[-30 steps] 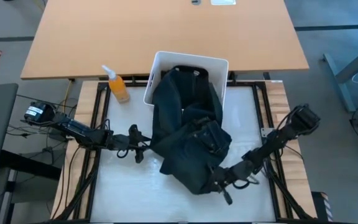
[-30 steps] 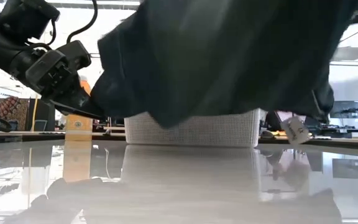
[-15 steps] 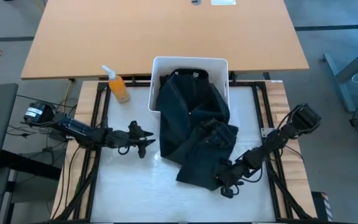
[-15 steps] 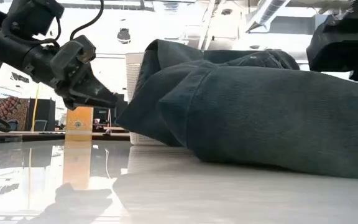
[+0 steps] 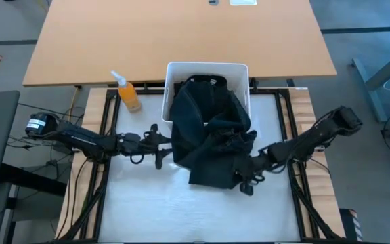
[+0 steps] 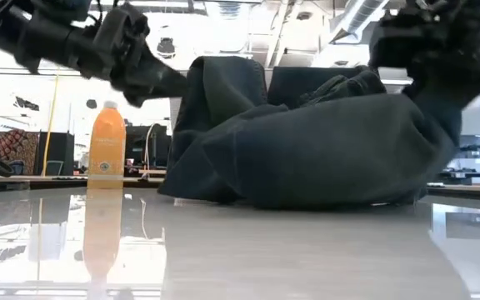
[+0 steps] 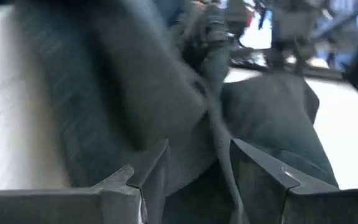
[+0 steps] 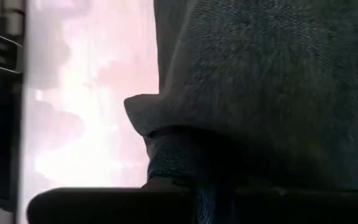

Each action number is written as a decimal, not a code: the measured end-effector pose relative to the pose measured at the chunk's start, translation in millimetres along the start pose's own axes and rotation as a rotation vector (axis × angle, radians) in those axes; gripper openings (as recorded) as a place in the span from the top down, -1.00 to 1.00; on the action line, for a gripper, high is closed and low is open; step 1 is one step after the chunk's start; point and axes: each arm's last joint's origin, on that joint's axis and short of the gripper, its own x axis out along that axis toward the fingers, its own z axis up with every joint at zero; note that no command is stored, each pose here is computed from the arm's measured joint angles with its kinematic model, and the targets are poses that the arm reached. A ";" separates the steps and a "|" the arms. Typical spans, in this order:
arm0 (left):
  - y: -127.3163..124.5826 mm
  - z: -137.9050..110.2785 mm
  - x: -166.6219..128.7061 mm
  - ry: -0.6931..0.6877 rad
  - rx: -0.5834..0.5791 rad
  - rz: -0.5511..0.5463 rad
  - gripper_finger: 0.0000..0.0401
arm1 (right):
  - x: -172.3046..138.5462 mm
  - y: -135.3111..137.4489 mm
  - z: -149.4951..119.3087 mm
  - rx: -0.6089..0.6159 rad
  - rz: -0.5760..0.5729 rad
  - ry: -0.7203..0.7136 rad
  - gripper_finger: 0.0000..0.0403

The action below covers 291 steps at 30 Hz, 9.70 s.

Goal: Fold laundry
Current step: Fold the dark blue jeans from the white laundry organizer

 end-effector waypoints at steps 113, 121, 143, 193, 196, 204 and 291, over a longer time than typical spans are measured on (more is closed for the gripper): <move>69.6 136.0 64.1 0.826 0.387 0.227 0.98 | -83.0 -89.7 3.0 0.079 -0.833 -0.697 0.88; 70.5 136.1 63.9 0.826 0.374 0.250 0.98 | -118.8 -47.3 11.1 -0.171 -0.597 -0.786 0.87; 76.0 136.7 64.1 0.817 0.341 0.274 0.98 | -94.9 8.4 -39.8 -0.483 0.107 -0.654 0.82; 90.8 136.5 60.1 0.855 0.367 0.256 0.98 | -10.4 -121.5 67.2 0.095 -0.222 -0.982 -0.19; 91.1 136.6 60.1 0.854 0.364 0.253 0.98 | 4.7 -129.0 76.4 0.126 -0.196 -1.028 -0.19; 91.2 136.4 60.1 0.857 0.370 0.249 0.98 | 39.8 -128.2 103.0 0.042 0.088 -1.007 -0.19; 140.5 131.9 44.1 1.043 0.538 0.414 0.73 | -11.9 -73.4 13.6 -0.112 0.539 0.076 0.73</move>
